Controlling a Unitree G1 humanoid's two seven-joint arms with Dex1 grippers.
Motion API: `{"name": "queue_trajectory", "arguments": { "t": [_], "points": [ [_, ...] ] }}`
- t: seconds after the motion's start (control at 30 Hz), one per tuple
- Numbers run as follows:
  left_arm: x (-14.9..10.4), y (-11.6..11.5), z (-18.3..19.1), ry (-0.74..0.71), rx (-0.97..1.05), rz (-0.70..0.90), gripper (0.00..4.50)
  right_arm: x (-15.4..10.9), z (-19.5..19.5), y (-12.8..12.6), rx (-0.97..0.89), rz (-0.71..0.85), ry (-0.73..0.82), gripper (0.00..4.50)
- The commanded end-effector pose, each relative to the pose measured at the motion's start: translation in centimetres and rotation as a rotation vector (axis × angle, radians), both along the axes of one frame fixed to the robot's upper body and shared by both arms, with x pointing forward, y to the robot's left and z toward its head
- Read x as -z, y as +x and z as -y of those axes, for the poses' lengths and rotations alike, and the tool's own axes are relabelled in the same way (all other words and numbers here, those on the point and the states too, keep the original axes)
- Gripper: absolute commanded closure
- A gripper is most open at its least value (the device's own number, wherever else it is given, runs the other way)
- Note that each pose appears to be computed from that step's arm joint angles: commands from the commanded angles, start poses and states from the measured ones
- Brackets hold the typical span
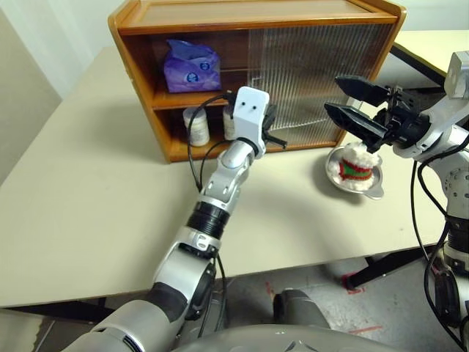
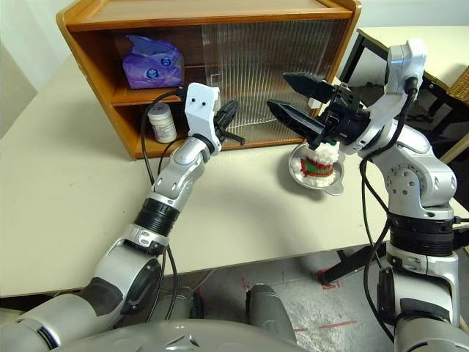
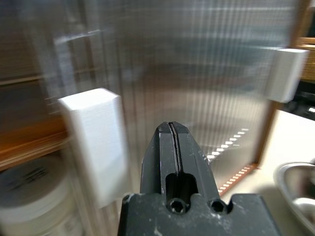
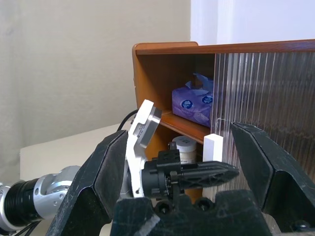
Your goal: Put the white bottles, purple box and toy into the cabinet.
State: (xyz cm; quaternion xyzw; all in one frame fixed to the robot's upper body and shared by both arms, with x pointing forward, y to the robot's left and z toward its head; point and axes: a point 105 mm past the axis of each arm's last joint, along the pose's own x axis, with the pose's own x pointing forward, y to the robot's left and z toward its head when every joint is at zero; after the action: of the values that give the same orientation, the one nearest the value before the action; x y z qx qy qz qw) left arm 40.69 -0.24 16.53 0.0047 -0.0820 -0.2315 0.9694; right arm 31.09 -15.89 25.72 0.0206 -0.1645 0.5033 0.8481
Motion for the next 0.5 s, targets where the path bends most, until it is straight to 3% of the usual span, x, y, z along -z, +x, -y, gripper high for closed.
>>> {"name": "queue_trajectory", "arguments": {
  "t": [0.03,0.23,0.5],
  "points": [
    [0.3,0.4,-1.1,-0.003,-0.076,0.0,4.47,-0.5,0.1,-0.3,-0.005,0.015,-0.007,0.0],
    [0.5,1.2,-4.1,-0.022,-0.22,-0.019,4.47,-0.5,0.1,-0.3,-0.012,0.013,-0.009,0.0],
    [-0.4,0.7,-6.8,-0.036,-0.334,0.001,4.47,-0.4,-0.1,-0.2,-0.029,0.011,-0.014,0.0]
  ]
}}
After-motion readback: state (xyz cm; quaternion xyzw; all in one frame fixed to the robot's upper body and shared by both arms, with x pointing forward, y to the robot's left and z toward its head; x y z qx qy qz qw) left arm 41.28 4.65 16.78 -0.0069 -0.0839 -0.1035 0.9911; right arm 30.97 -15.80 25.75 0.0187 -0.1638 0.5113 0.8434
